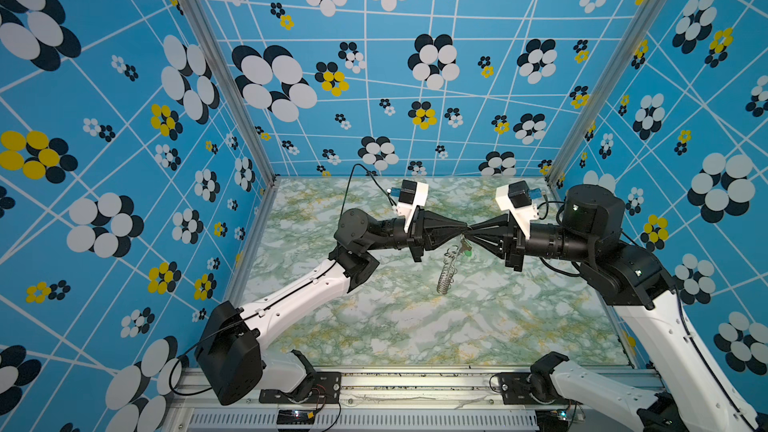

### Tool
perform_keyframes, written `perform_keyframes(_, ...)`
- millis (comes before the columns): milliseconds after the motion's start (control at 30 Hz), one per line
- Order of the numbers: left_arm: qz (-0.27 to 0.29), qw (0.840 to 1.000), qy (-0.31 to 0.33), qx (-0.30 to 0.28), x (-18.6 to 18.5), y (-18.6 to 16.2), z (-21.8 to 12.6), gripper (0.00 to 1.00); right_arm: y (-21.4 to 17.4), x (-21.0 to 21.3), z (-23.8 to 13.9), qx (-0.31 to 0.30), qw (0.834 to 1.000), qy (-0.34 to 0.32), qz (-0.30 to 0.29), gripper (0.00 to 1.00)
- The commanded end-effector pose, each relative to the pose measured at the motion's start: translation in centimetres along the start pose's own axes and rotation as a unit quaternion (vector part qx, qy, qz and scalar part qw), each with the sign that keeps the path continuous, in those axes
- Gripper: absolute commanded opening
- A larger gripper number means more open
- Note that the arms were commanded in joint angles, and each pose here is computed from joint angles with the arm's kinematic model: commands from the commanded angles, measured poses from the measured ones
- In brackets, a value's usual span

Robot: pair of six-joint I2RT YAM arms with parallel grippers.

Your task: Put the keys on the keyring

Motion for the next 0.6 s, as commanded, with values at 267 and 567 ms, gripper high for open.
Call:
perform_keyframes(267,0.03,0.999,-0.028,-0.013,-1.33,0.88,0.1,0.0,0.37,0.21,-0.28,-0.022,1.0,0.007,-0.006,0.0)
perform_keyframes(567,0.027,0.999,-0.025,-0.008,-1.22,0.62,0.04,0.0,0.6,0.67,-0.74,-0.027,0.999,0.012,-0.014,0.0)
Point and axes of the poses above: each gripper's point midway between its finger pads, its own z axis out along the fingers, its own x axis along the line the jaws close on, y = z × x, the point moved 10 cm from there along -z, back along the fingers, and after that the axes turned 11 degrees about -z, right-handed, at the moved point
